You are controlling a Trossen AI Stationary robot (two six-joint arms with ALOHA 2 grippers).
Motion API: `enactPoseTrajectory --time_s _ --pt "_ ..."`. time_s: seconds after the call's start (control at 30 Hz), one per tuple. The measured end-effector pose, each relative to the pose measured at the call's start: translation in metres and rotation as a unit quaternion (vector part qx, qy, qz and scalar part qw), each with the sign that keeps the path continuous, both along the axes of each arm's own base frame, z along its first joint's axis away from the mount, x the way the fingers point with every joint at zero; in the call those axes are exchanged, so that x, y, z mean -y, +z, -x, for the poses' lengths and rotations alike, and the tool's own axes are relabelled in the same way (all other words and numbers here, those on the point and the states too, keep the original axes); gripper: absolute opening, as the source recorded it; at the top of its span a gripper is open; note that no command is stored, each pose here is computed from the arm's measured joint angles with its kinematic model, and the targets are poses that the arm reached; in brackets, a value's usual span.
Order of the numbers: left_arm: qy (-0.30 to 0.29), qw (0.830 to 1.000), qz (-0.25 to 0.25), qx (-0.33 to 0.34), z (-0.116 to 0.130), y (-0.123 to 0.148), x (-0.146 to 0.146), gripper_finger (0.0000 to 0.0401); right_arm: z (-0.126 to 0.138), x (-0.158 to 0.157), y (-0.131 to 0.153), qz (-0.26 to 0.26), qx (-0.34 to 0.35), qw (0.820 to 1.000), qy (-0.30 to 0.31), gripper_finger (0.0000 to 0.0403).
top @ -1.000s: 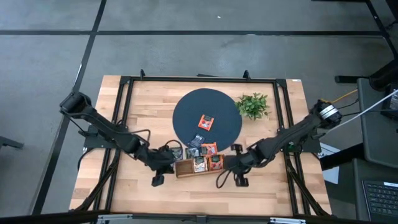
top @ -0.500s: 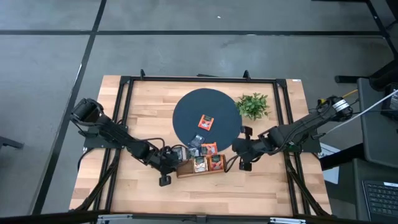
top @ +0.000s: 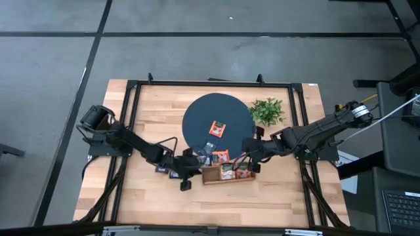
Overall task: Pick & Place Tea
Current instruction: Adjust the wooden organizer, then put the orange tea bag into the right section of the wooden organizer
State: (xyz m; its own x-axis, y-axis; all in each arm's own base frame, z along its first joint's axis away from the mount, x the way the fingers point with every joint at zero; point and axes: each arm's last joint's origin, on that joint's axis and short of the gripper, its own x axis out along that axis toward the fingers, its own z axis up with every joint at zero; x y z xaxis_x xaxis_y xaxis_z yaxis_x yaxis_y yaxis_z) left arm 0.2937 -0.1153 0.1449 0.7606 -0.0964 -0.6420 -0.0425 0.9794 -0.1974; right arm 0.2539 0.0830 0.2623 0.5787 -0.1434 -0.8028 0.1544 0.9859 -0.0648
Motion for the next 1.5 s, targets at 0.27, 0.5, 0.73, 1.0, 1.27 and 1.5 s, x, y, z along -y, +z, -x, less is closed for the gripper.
enactPoseTrajectory --time_s 0.27,0.5,0.73,1.0,1.27,1.5 --pt "-0.022 0.999 0.029 0.002 -0.014 -0.012 -0.016 0.0003 -0.004 0.001 0.003 0.022 0.028 0.999 -0.004 0.0028" --pt "0.031 0.995 -0.06 0.071 -0.011 0.021 -0.029 0.0002 -0.019 0.014 -0.003 0.06 0.04 0.997 -0.019 0.0029" --pt "0.08 0.992 -0.068 0.069 -0.019 0.024 -0.069 0.0002 -0.038 0.046 -0.017 0.022 0.016 0.999 -0.034 0.0048" --pt "0.133 0.988 -0.048 0.057 -0.024 0.02 -0.119 0.0002 -0.05 0.093 -0.029 -0.015 0.018 0.989 -0.147 0.0123" --pt "0.153 0.986 -0.038 0.049 -0.027 0.009 -0.141 0.0002 -0.058 0.125 -0.039 -0.07 0.021 0.982 -0.172 0.0142" --pt "0.143 0.987 -0.073 0.023 -0.049 0.005 -0.148 0.0002 -0.068 0.141 -0.057 -0.104 0.015 0.981 -0.16 0.0142"
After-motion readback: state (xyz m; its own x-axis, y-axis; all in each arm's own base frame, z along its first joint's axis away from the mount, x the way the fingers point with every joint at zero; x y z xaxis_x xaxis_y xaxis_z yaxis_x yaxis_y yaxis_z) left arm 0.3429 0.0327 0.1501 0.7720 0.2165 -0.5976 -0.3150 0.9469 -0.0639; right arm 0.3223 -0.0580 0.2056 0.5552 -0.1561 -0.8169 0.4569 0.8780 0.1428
